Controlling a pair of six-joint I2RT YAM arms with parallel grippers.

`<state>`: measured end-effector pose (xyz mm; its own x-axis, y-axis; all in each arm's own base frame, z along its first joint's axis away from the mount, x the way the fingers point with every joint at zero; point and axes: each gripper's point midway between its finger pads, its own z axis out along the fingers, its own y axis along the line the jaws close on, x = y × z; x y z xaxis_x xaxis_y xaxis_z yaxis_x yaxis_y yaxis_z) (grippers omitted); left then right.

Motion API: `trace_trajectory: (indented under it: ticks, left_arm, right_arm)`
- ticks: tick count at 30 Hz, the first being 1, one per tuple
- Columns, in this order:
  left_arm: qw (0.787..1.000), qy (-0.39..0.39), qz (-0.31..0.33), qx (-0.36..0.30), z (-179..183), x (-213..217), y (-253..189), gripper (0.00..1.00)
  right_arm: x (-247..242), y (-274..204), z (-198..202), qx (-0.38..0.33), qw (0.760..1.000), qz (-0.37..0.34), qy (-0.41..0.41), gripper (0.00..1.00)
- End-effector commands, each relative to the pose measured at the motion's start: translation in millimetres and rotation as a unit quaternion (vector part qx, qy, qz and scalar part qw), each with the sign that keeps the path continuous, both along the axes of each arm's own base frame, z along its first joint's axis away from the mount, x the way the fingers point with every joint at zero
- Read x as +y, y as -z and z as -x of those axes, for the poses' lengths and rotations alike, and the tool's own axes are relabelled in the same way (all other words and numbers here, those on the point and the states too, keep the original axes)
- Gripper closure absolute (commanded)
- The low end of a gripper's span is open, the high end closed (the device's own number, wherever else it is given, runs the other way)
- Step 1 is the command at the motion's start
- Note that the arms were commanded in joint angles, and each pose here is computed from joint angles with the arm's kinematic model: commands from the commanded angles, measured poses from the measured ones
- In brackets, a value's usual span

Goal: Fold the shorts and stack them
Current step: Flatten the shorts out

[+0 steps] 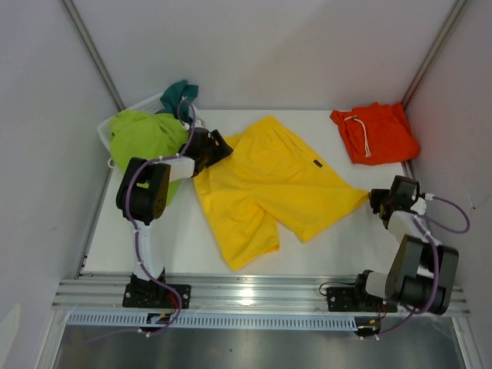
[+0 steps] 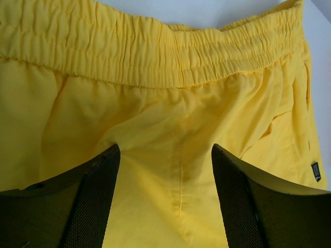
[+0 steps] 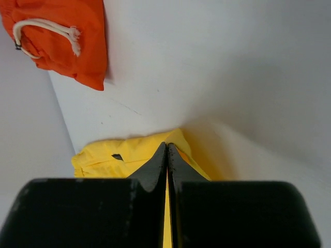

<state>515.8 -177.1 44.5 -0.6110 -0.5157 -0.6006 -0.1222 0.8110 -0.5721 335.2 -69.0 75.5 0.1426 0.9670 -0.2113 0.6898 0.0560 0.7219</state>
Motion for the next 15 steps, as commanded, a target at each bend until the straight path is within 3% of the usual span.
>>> trace_trajectory:
  ticks: [1, 2, 10, 11, 13, 14, 15]
  left_arm:
    - [0.999, -0.030, 0.025, -0.038, -6, 6, -33, 0.26]
    - [0.998, -0.037, 0.027, -0.035, 0, 9, -30, 0.25]
    - [0.995, -0.078, 0.036, -0.052, 54, 9, -42, 0.25]
    - [0.993, -0.076, 0.047, -0.074, 57, 3, -60, 0.25]
    - [0.993, -0.073, 0.044, -0.086, 62, 1, -69, 0.24]
    - [0.993, -0.069, 0.035, -0.094, 58, 0, -78, 0.24]
    - [0.994, -0.067, 0.023, -0.085, 59, 2, -77, 0.23]
  right_arm:
    - [5, -18, -44, -0.043, 0.997, 0.006, -0.070, 1.00]
    - [4, -2, -49, -0.021, 0.997, -0.001, -0.072, 1.00]
    - [-13, -31, -107, -0.012, 0.995, 0.062, -0.081, 1.00]
    - [-14, -32, -109, -0.003, 0.994, 0.066, -0.087, 0.94]
    - [-16, -39, -111, 0.012, 0.992, 0.077, -0.099, 0.72]
    - [-21, -45, -111, 0.011, 0.990, 0.096, -0.099, 0.53]
    - [-22, -47, -106, 0.024, 0.988, 0.109, -0.103, 0.43]
